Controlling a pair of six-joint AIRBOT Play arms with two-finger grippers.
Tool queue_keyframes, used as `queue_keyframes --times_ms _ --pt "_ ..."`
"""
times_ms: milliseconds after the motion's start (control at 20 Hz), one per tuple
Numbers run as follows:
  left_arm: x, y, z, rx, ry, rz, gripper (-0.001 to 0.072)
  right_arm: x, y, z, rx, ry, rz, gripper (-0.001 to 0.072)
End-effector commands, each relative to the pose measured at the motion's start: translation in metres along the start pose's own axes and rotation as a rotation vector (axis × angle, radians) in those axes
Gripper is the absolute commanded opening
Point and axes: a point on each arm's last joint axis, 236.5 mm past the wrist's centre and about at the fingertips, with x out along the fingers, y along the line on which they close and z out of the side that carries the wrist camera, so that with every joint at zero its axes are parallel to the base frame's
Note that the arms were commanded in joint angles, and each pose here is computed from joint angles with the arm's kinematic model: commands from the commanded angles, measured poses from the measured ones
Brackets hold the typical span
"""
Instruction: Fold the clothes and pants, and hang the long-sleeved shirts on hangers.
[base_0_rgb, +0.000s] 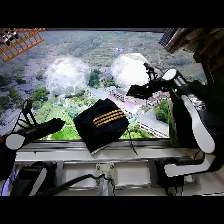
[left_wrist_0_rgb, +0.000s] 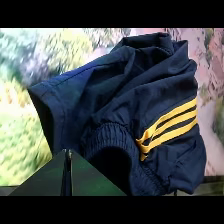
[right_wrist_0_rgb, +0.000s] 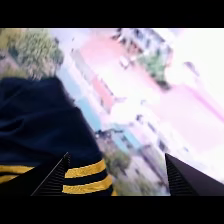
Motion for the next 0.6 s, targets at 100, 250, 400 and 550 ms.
queue_keyframes --times_ms 100,250,400,550 --pt "0.0 -0.001 0.001 0.009 -0.006 -0.006 0.0008 0.058 0.013 -0.041 -0.001 0.213 0.123 0.0692" --pt "0.0 -0.001 0.001 0.035 -0.006 -0.006 0.0008 0.078 0.028 -0.06 -0.047 0.279 0.129 0.0693" --pt "0.0 -0.001 0.001 0.035 -0.006 -0.005 0.0008 0.094 0.046 -0.08 -0.094 0.338 0.129 0.069" --pt "0.0 -0.001 0.001 0.035 -0.006 -0.006 0.0009 0.108 0.061 -0.093 -0.137 0.363 0.123 0.0489"
